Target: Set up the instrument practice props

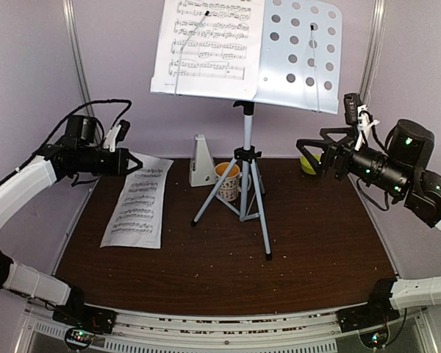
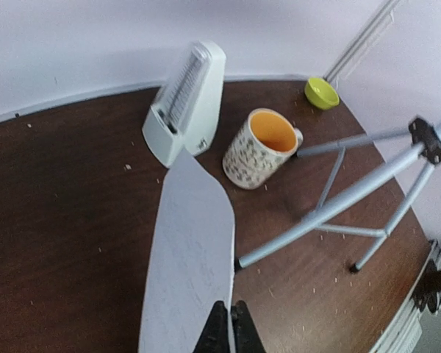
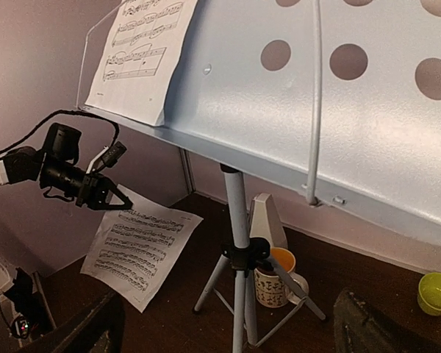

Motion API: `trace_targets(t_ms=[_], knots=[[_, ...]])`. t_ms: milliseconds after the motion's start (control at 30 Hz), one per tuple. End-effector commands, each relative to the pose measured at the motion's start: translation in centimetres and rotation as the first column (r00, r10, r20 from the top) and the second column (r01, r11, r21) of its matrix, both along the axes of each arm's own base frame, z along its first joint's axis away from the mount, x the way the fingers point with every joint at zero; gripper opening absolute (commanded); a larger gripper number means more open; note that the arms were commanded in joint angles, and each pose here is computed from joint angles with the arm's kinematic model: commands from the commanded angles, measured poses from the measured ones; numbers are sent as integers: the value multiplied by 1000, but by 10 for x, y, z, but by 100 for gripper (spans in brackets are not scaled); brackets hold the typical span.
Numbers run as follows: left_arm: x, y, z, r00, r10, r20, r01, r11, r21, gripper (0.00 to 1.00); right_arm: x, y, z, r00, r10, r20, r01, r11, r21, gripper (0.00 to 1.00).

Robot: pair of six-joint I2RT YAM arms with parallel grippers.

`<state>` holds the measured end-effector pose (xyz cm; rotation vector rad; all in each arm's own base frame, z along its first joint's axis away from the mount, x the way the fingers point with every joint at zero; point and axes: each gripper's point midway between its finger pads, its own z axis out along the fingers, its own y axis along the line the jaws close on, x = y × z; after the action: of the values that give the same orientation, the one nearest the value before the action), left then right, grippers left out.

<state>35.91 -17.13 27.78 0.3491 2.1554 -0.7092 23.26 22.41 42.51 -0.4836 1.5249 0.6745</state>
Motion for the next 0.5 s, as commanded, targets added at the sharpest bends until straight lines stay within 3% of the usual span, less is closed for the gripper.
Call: trace_targets(t_ms=[0,100,267,467], knots=[[-62,-13,-4,987,-163,5,162,983,92,0,-22,13,9,987,138,77,-138,990,-2,100],[-102,-38,17,944,-323,61,318,945,76,0,-29,25,4,975,210,79,-207,977,-47,100],[-166,-79,59,799,-578,165,586,810,-1,0,-47,51,5,935,344,85,-333,934,-127,100],[-208,-101,98,656,-709,259,738,674,-26,0,-70,83,-7,884,465,47,-446,870,-211,99]])
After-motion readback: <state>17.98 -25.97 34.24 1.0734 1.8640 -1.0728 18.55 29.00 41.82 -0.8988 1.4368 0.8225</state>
